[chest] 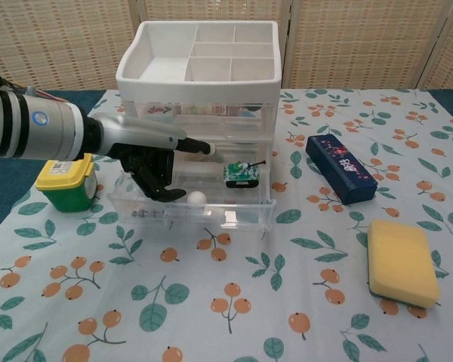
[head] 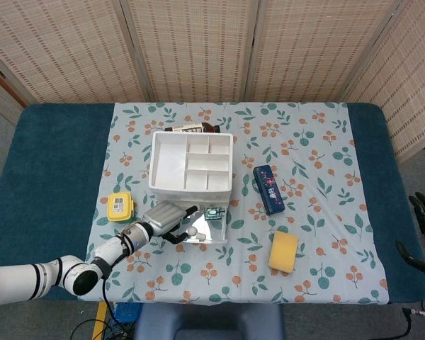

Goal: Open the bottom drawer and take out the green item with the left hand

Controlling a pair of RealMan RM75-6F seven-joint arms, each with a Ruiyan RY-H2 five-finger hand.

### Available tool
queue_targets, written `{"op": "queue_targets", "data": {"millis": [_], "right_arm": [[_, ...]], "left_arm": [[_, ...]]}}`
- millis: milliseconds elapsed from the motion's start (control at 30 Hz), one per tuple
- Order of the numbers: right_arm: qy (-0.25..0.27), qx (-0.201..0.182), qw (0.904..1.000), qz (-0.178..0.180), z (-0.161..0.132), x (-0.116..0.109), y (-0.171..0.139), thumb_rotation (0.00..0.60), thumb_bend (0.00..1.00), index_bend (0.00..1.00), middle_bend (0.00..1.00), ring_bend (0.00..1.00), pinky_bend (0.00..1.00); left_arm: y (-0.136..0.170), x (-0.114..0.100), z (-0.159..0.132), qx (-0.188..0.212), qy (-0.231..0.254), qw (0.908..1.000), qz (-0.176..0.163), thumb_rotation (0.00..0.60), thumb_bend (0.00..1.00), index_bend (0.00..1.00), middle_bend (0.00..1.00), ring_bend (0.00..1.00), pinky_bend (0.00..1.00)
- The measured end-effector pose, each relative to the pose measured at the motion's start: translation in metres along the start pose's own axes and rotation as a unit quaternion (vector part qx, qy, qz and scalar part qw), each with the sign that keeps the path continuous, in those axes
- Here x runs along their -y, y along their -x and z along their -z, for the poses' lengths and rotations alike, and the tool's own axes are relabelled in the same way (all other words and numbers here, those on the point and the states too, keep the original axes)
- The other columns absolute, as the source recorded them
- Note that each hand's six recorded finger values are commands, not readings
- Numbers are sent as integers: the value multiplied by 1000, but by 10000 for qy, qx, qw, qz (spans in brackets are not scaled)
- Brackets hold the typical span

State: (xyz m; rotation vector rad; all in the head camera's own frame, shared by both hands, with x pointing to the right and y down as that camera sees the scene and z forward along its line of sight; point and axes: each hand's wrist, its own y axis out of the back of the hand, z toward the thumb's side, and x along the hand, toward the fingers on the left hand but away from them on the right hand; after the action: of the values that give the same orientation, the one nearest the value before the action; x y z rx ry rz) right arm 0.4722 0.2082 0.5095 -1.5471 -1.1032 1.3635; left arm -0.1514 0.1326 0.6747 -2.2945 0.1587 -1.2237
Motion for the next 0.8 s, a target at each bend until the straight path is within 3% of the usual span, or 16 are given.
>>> {"op": "queue_targets", "data": {"millis": [800], "right_arm": [[34, 67, 10000, -6, 6, 2, 0, 600, 327, 0, 41, 0, 0]], "left_arm": [[0, -6, -13, 70, -378, 9987, 339, 600, 452, 91, 949, 1000, 1000]]}}
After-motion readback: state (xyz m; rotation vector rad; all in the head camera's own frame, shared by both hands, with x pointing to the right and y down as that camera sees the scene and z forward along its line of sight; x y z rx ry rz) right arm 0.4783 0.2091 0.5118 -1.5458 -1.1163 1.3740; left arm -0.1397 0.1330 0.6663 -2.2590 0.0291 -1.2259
